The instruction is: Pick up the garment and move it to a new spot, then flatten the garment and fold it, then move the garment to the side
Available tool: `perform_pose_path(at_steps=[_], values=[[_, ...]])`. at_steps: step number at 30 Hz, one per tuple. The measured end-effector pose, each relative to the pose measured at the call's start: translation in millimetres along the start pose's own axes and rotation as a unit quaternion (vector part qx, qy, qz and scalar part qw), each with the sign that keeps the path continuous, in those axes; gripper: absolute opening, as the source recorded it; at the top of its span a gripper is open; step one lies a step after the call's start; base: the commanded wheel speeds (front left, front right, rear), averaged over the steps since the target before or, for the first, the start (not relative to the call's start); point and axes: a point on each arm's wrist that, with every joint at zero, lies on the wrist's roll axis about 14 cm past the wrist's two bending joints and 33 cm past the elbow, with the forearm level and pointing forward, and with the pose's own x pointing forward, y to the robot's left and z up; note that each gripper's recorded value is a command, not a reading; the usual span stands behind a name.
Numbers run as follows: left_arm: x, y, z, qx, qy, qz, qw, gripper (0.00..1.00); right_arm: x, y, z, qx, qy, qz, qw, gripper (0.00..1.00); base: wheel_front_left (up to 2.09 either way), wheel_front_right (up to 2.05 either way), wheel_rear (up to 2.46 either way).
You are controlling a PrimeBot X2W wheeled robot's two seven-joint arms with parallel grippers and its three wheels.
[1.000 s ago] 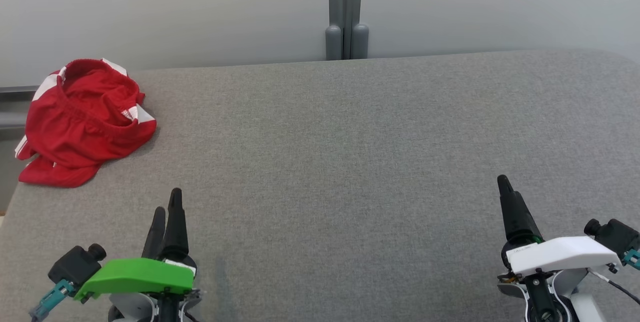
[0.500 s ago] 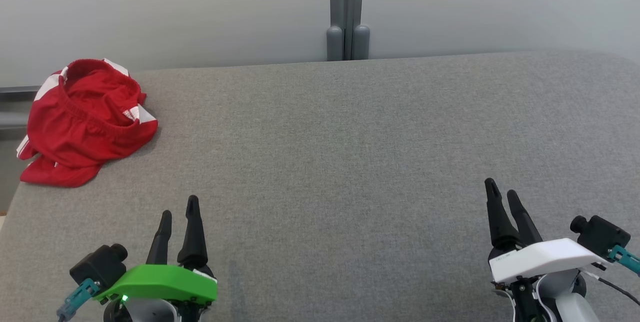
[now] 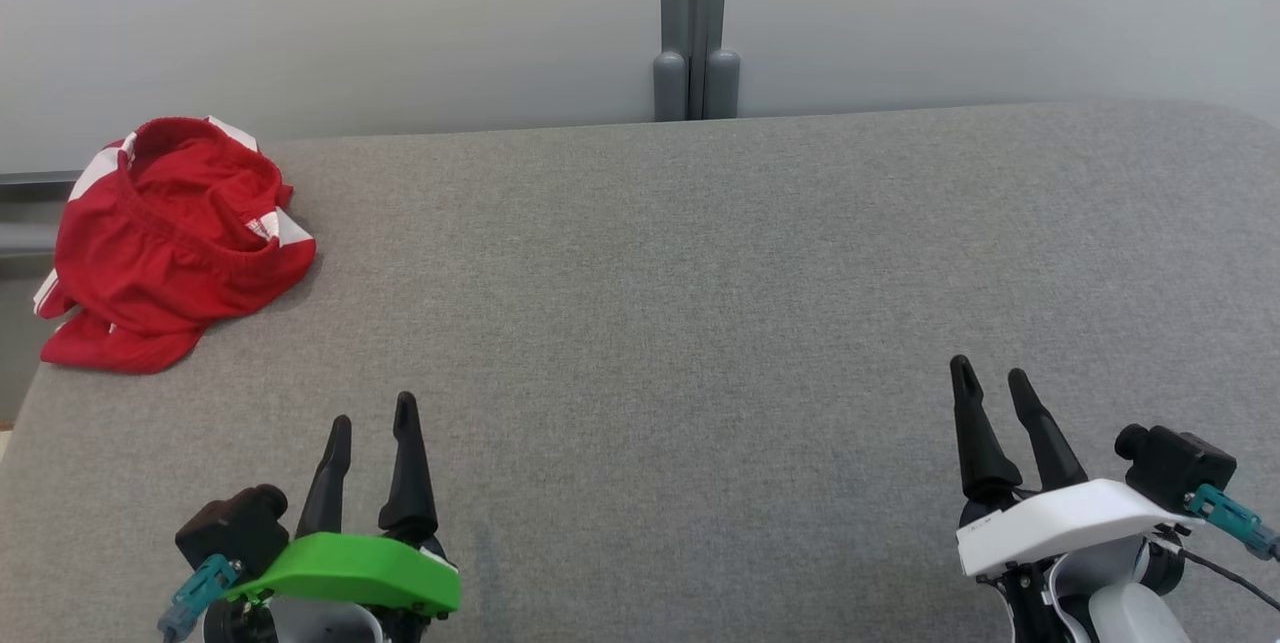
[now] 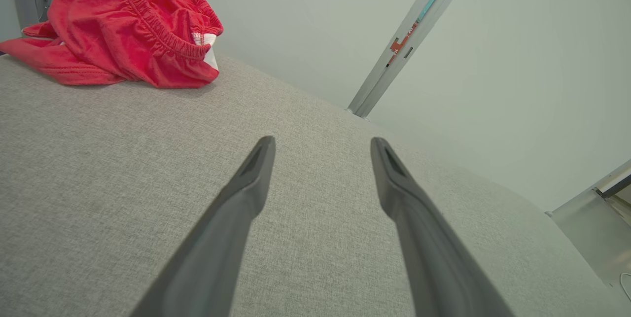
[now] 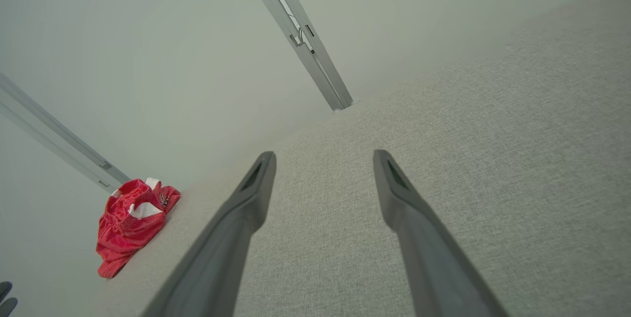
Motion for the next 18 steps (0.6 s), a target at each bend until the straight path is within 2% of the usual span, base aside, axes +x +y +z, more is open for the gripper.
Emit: perform_pose_path(at_steps=[18], values=[[-2, -2, -2, 0.072, -0.012, -0.003, 0.997, 1.0, 1, 12, -2, -0.099, -0.004, 0.028, 0.995, 1.0, 0.0, 0.0, 0.0]])
